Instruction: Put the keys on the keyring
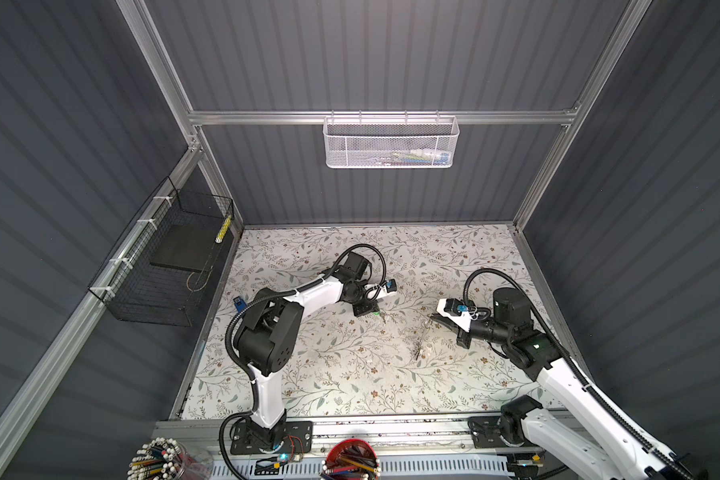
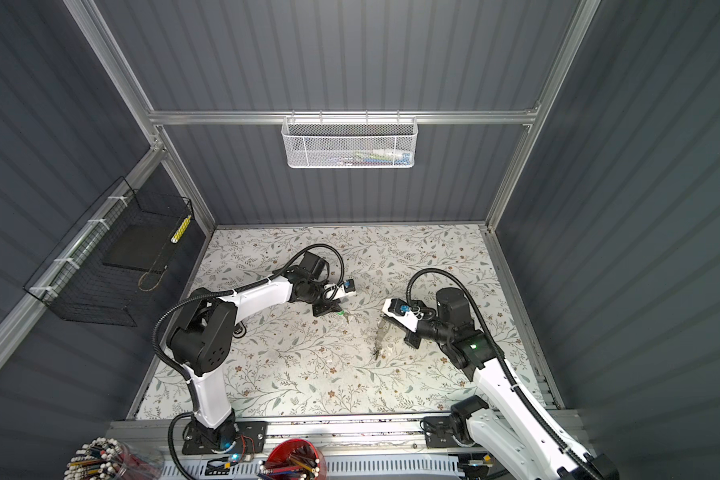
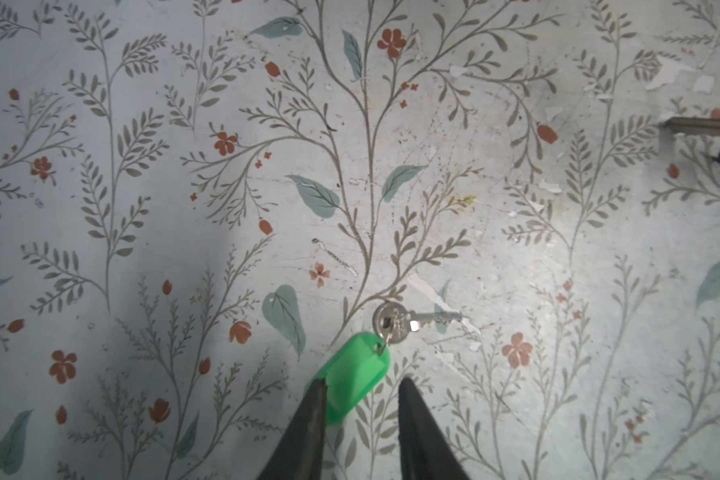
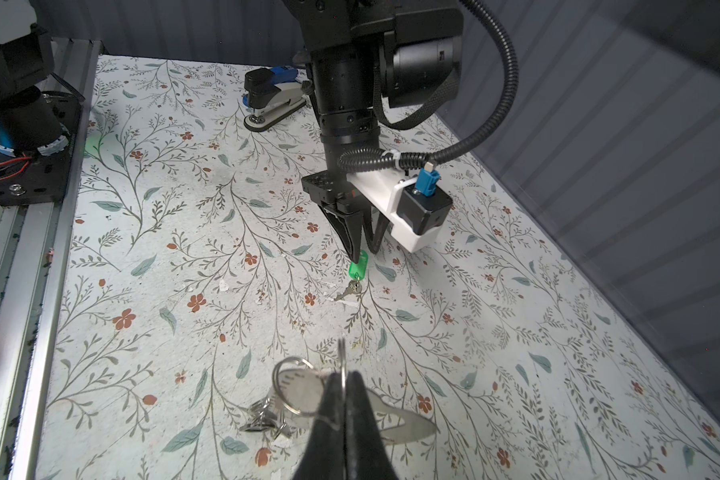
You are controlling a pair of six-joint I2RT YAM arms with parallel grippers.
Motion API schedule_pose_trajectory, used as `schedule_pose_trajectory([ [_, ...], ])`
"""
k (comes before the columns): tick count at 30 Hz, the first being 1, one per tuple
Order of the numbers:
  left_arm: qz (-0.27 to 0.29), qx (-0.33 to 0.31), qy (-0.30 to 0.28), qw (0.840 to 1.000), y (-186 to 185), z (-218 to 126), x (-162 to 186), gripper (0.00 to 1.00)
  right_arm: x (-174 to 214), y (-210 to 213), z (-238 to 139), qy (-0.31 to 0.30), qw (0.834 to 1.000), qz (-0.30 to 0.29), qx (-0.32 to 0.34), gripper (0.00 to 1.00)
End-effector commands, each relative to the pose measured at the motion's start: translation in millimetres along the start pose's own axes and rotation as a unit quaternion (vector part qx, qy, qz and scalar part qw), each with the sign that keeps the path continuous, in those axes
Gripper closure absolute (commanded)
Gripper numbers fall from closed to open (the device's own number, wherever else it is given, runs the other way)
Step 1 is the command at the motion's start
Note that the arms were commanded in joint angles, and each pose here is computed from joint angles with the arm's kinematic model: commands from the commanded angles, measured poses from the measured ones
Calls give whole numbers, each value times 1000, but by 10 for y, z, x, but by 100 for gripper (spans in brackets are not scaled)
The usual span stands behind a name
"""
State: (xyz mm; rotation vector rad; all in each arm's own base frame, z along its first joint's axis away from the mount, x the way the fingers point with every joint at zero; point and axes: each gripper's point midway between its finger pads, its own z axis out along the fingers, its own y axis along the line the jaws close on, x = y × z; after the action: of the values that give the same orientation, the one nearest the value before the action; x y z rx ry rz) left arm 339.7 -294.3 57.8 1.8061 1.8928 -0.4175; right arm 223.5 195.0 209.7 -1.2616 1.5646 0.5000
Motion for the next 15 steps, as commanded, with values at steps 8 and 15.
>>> schedule_pose_trajectory([
  [8,70,41,18,997,-98,170,102,71,-112,-38,-18,-11,1000,-11,4,100],
  [15,81,28,3,996,-34,176,30,74,-108,-41,-5,-10,1000,-12,2,100],
])
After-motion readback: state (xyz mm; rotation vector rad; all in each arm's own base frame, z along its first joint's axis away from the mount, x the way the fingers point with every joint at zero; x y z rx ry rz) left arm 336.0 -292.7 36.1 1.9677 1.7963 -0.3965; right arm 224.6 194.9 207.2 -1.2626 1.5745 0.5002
